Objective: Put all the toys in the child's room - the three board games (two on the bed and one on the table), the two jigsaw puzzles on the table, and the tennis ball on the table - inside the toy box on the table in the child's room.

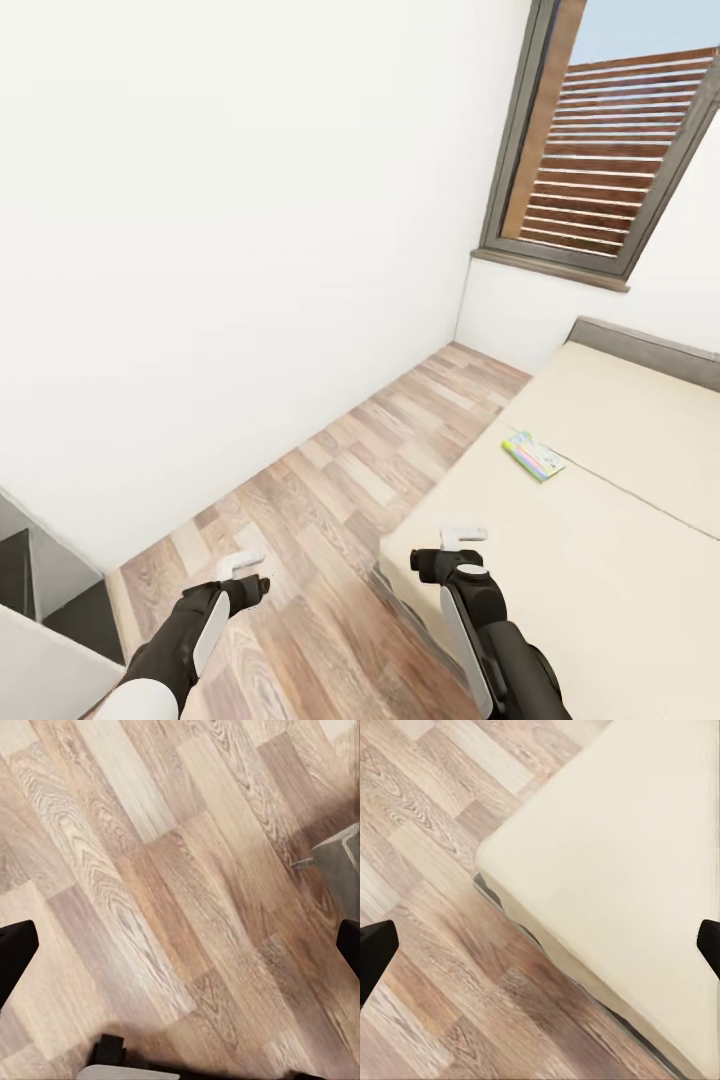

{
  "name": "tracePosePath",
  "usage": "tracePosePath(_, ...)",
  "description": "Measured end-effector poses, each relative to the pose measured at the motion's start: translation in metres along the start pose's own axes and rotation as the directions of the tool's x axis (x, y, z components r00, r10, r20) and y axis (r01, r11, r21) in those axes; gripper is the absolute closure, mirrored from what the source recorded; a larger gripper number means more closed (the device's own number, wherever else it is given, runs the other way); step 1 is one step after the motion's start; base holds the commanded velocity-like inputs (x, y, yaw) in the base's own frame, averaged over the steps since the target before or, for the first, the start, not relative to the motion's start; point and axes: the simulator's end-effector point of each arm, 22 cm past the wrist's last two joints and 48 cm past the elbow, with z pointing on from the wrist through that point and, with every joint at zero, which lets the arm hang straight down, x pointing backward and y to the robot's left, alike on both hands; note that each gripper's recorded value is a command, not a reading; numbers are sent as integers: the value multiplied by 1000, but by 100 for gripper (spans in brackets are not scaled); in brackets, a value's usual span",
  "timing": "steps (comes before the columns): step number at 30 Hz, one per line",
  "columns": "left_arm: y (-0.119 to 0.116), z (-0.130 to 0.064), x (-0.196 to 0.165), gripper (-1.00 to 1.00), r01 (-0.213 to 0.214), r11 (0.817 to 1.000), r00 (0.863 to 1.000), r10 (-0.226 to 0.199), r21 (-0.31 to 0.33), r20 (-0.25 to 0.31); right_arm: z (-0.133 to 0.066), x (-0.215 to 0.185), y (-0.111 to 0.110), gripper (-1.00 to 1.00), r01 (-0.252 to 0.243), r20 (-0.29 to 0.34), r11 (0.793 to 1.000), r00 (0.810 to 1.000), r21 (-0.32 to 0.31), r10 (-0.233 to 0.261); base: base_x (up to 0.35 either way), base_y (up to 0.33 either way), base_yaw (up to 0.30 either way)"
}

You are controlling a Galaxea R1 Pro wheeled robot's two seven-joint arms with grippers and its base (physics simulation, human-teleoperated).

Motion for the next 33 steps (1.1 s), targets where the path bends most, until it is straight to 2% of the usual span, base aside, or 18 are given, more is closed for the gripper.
tracePosePath(33, 0, 0, 0, -100, -1, 1000, 1000, 1, 0, 0, 0, 0, 0, -100, 0, 1, 1000, 1000, 0, 0, 253, 184, -259)
